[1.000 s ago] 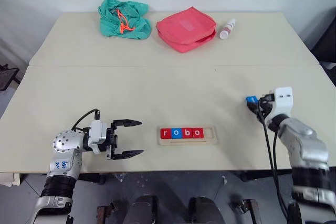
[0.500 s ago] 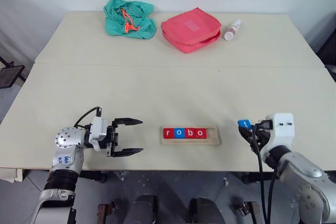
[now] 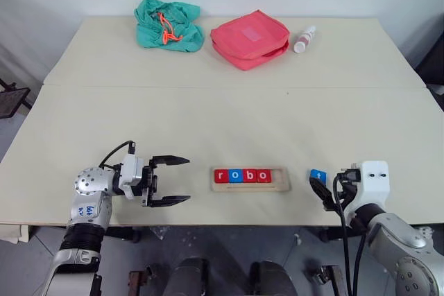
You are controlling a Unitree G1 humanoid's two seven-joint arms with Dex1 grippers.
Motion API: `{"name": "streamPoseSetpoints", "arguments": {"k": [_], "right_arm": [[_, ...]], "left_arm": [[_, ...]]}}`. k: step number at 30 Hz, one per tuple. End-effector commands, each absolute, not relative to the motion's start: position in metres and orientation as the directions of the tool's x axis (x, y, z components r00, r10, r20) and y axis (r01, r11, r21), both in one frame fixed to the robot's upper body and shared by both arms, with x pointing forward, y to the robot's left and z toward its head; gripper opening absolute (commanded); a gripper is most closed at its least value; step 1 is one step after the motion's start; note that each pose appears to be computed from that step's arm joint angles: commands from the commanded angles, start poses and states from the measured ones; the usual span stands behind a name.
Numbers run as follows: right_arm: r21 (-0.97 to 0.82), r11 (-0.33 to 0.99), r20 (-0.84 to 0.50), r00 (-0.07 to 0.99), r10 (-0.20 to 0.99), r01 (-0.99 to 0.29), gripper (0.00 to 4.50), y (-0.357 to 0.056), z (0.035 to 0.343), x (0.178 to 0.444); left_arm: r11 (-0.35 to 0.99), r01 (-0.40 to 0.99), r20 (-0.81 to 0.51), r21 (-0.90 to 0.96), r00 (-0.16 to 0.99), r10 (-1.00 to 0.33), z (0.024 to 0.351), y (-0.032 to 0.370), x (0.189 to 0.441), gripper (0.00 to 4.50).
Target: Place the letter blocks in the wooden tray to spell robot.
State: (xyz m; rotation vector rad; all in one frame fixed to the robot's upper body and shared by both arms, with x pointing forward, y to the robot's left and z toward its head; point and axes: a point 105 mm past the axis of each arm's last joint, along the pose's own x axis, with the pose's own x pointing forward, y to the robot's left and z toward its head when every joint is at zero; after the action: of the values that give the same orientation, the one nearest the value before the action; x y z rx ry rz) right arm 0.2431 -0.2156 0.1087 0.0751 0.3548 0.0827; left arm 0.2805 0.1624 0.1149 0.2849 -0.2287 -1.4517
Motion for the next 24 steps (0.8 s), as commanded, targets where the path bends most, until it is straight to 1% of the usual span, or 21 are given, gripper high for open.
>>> {"name": "streamPoseSetpoints", "arguments": {"k": [1, 3, 7, 12, 16, 18, 24], "right_arm": [[0.057, 0.992, -0.306, 0.944, 0.123, -0.111, 4.46, -0.22, 0.12, 0.239], [0.03, 0.988, -0.302, 0.941, 0.154, -0.152, 4.46, -0.222, 0.123, 0.24], [-0.09, 0.947, -0.343, 0.903, 0.26, -0.307, 4.46, -0.227, 0.128, 0.242], [-0.227, 0.852, -0.417, 0.838, 0.353, -0.472, 4.46, -0.237, 0.127, 0.252], [-0.259, 0.773, -0.467, 0.775, 0.425, -0.58, 4.46, -0.239, 0.127, 0.255], [-0.275, 0.71, -0.508, 0.725, 0.465, -0.648, 4.46, -0.24, 0.128, 0.261], [-0.314, 0.604, -0.558, 0.657, 0.507, -0.732, 4.46, -0.241, 0.132, 0.282]], "left_arm": [[0.081, 0.932, -0.013, 0.355, 0.092, -0.996, 0.12, 0.162, 0.28, 4.5], [0.082, 0.931, -0.012, 0.354, 0.092, -0.996, 0.121, 0.161, 0.281, 4.5], [0.083, 0.931, -0.009, 0.355, 0.092, -0.996, 0.121, 0.161, 0.283, 4.5], [0.084, 0.931, -0.006, 0.356, 0.093, -0.996, 0.121, 0.16, 0.283, 4.5], [0.091, 0.929, -0.006, 0.358, 0.099, -0.995, 0.121, 0.16, 0.282, 4.5], [0.1, 0.929, -0.003, 0.357, 0.108, -0.994, 0.12, 0.16, 0.281, 4.5], [0.127, 0.925, 0.006, 0.358, 0.134, -0.991, 0.118, 0.162, 0.276, 4.5]]}}
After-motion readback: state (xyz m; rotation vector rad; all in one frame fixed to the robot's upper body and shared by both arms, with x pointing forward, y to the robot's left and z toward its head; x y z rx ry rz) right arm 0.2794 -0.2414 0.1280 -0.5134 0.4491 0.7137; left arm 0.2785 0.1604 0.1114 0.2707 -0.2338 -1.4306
